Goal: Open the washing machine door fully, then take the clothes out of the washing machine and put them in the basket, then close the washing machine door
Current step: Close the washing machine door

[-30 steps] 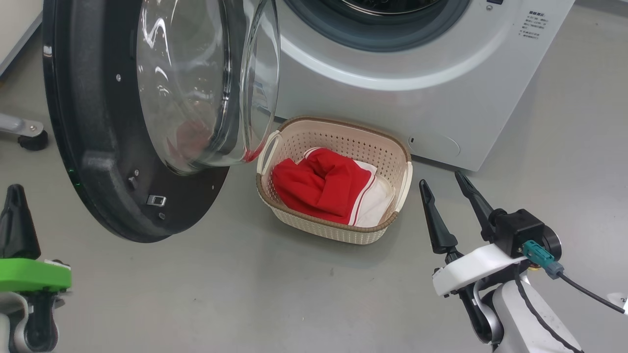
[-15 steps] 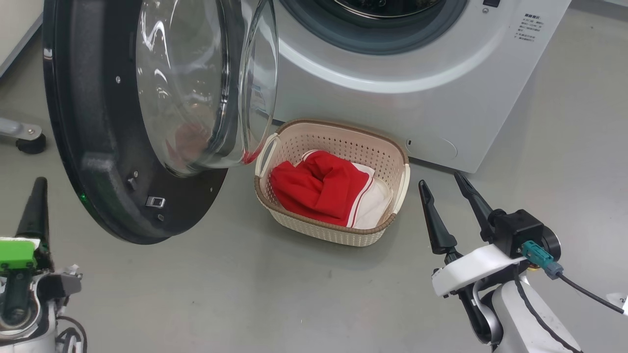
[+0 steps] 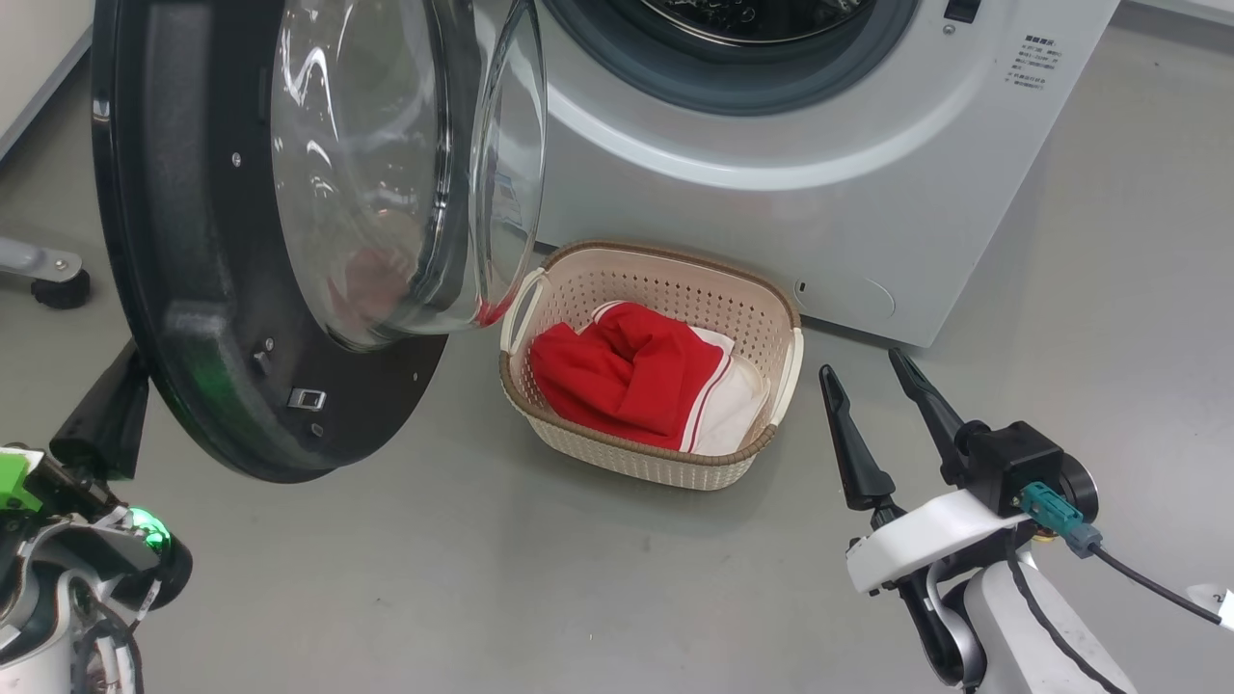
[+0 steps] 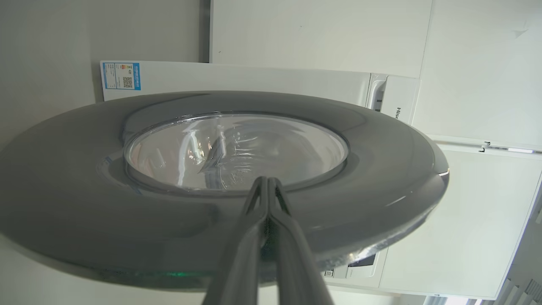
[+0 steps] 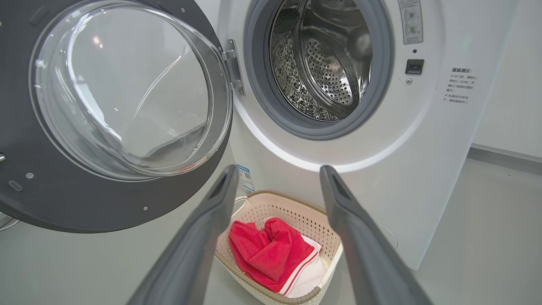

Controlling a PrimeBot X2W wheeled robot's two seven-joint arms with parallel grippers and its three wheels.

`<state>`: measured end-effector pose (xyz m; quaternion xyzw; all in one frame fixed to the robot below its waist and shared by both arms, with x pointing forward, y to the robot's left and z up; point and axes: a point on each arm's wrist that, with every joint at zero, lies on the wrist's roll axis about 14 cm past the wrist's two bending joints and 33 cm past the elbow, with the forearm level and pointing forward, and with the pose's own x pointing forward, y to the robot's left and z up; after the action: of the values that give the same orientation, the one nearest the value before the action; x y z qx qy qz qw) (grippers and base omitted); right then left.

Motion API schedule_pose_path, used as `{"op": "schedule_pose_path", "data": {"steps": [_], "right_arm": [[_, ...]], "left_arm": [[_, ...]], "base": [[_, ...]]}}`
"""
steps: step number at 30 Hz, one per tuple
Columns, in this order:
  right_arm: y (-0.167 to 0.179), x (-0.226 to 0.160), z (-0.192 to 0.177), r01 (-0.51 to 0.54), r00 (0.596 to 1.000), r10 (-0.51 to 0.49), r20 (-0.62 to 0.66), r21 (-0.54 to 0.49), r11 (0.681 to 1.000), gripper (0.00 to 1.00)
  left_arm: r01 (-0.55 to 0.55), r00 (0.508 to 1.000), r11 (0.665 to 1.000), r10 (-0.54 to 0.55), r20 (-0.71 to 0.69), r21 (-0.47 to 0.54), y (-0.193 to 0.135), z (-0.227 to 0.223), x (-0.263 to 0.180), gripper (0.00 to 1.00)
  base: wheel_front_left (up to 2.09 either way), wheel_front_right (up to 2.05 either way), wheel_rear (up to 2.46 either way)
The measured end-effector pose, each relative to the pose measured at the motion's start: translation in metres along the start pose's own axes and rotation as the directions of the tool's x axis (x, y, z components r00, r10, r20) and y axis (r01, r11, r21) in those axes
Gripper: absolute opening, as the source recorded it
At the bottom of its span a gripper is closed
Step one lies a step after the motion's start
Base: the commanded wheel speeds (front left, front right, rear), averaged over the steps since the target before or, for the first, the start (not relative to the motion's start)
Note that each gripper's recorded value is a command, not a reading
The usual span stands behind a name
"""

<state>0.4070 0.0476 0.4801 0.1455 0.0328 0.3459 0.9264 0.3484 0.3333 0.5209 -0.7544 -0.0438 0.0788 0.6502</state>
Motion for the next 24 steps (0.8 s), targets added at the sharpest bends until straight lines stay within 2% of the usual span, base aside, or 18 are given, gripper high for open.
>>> {"op": "schedule_pose_path", "data": {"steps": [2, 11, 17, 24], "right_arm": [[0.001, 0.0, 0.0, -0.001, 1.0, 0.001, -0.001, 0.0, 1.0, 1.0], [0.002, -0.001, -0.005, -0.006, 1.0, 0.006, -0.011, 0.007, 1.0, 1.0], [-0.003, -0.003, -0.007, 0.009, 1.0, -0.009, -0.016, 0.011, 1.0, 1.0], [-0.012, -0.008, -0.007, 0.037, 0.999, -0.037, -0.014, 0.012, 0.999, 1.0]], "left_arm": [[0.005, 0.999, 0.999, -0.007, -0.046, -0.037, -0.004, -0.007, 0.0, 0.0], [0.037, 0.989, 0.997, -0.047, -0.143, -0.072, -0.016, -0.022, 0.002, 0.0], [0.032, 0.974, 0.997, -0.047, -0.223, -0.069, -0.016, -0.041, 0.007, 0.0], [0.036, 0.953, 0.993, -0.068, -0.295, -0.113, -0.015, -0.06, 0.01, 0.0]], "base": [[0.0, 0.0, 0.0], [0.0, 0.0, 0.0], [0.0, 0.0, 0.0], [0.0, 0.0, 0.0]]}}
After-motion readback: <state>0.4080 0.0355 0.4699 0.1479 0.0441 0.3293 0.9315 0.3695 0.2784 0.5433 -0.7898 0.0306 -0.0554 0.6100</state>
